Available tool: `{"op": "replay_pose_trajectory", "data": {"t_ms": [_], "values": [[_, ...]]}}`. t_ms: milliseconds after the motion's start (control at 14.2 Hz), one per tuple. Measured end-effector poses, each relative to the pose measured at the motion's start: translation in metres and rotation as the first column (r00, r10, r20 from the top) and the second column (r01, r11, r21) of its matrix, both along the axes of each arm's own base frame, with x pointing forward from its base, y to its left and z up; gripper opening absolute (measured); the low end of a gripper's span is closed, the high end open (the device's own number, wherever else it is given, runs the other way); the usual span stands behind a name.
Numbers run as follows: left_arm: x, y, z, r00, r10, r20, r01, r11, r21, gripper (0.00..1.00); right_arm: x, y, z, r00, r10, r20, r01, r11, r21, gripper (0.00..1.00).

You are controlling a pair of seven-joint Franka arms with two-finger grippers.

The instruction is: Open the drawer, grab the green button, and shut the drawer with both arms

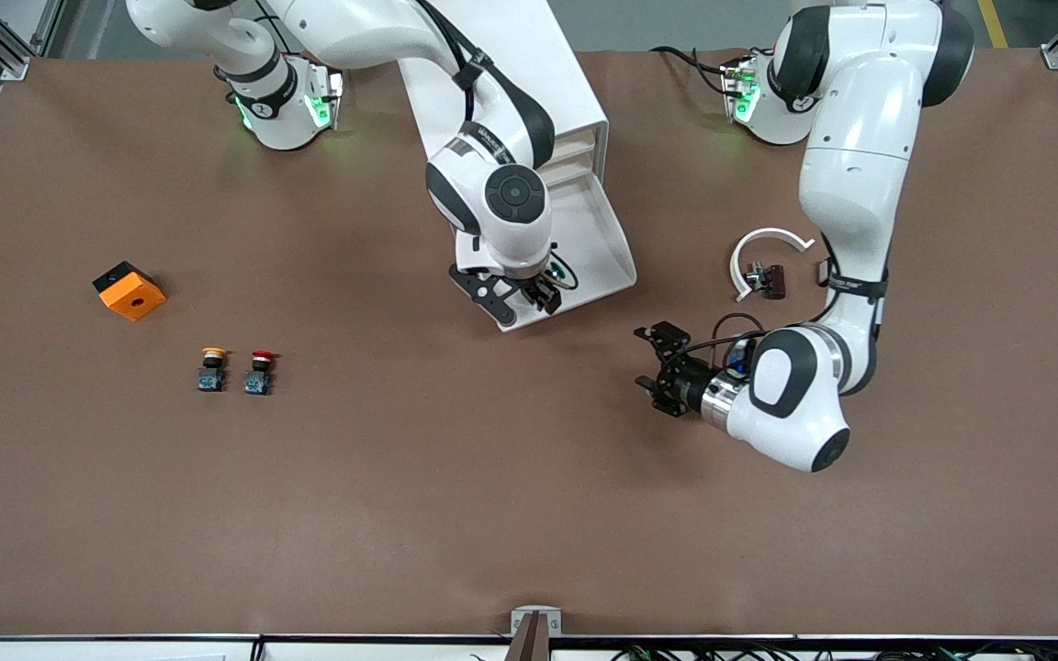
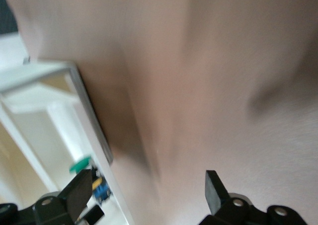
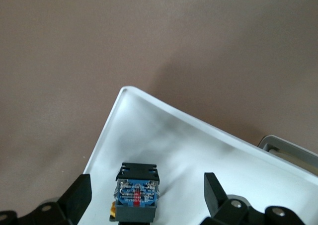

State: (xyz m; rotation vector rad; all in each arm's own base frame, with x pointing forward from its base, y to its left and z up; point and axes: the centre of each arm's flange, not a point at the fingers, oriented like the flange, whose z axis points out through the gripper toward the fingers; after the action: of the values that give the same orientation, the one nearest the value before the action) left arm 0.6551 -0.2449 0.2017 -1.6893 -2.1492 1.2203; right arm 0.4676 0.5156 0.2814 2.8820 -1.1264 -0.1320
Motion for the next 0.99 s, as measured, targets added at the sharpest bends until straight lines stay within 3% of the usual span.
{"op": "replay_pose_trajectory", "data": {"t_ms": [211, 423, 634, 704, 845, 986], "values": [[0.003, 0.028, 0.024, 0.98, -0.18, 0.084, 0.176, 0.983, 0.048, 1.0, -0.004, 0.005, -0.004, 1.0, 0.012, 0.003, -0.012, 1.0, 0.003, 1.0], [0.007, 0.057, 0.056, 0.927, -0.349, 0.138, 0.321, 0.928, 0.192, 1.0, -0.007, 0.01, -0.005, 0.999, 0.046, 0.011, -0.046, 0.999, 0.012, 1.0], [0.007, 0.05, 0.097, 0.871, -0.457, 0.181, 0.395, 0.869, 0.297, 1.0, -0.011, 0.013, -0.006, 0.997, 0.078, 0.012, -0.078, 0.997, 0.015, 0.96], [0.006, 0.047, 0.112, 0.841, -0.502, 0.2, 0.428, 0.845, 0.322, 1.0, -0.012, 0.014, -0.006, 0.997, 0.08, 0.012, -0.081, 0.997, 0.015, 0.87], [0.005, 0.046, 0.139, 0.749, -0.619, 0.239, 0.529, 0.774, 0.348, 1.0, -0.012, 0.015, -0.007, 0.997, 0.082, 0.012, -0.082, 0.997, 0.015, 0.59], [0.005, 0.046, 0.155, 0.654, -0.703, 0.278, 0.623, 0.71, 0.329, 1.0, -0.012, 0.015, -0.009, 0.996, 0.083, 0.018, -0.083, 0.996, 0.02, 0.55]]}}
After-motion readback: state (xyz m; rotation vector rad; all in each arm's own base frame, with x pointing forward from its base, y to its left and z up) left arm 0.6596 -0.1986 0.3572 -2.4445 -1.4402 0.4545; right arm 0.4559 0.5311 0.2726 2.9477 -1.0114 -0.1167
